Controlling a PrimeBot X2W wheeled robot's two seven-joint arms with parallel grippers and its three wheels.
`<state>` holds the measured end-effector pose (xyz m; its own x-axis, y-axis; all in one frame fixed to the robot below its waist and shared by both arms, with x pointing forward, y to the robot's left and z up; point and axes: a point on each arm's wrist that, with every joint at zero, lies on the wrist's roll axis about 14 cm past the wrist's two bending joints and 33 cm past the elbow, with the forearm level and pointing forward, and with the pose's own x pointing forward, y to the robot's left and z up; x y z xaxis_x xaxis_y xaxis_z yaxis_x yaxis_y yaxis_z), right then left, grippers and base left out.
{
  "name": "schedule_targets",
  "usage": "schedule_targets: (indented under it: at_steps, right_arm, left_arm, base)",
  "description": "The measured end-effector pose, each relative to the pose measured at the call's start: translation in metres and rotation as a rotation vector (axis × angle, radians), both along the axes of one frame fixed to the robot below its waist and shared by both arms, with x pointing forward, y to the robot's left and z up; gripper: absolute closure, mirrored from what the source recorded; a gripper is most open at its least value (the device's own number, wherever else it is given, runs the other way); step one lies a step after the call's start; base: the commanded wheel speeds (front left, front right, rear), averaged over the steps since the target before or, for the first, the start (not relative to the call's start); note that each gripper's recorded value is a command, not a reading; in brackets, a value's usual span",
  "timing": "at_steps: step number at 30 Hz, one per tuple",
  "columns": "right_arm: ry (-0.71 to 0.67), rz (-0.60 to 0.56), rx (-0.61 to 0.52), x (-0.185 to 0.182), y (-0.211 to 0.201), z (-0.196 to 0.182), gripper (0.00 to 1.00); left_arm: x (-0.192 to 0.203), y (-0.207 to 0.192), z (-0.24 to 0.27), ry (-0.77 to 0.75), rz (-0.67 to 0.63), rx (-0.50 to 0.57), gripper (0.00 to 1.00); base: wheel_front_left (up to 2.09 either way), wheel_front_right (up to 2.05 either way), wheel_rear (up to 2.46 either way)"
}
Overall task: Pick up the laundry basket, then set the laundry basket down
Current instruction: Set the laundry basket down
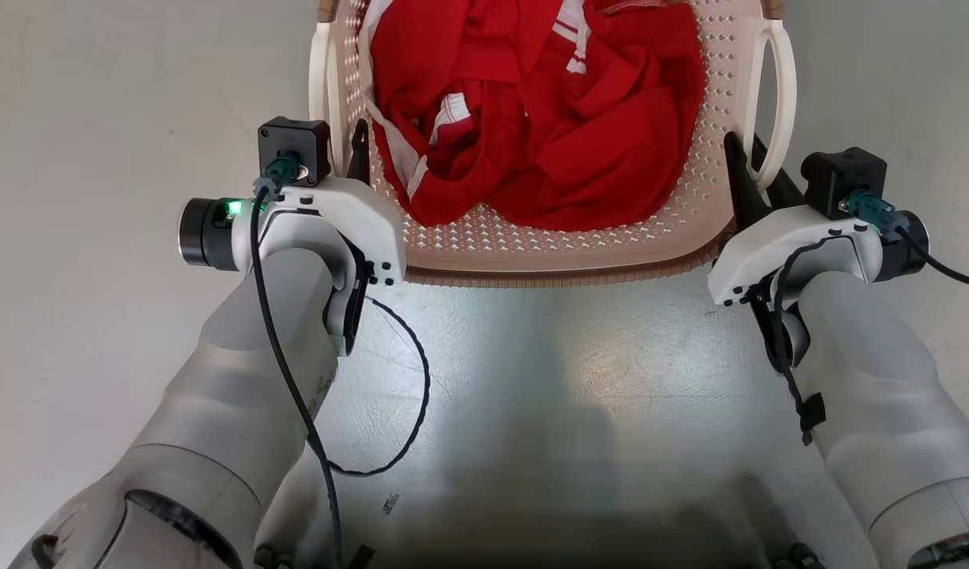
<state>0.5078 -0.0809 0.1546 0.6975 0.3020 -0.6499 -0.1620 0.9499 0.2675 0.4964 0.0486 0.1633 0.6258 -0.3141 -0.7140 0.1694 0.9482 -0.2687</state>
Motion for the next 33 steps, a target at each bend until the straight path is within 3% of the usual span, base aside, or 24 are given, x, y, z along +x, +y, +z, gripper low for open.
schedule_targets:
  at_steps: [33]
  right_arm:
    - [-0.003,-0.003,0.002,0.0068,-0.0017,-0.0069,1.00]
  left_arm:
    - [0.0034,-0.0041,-0.0083,-0.003,-0.003,-0.011,1.00]
  base:
    - [0.00,0.00,0.00]
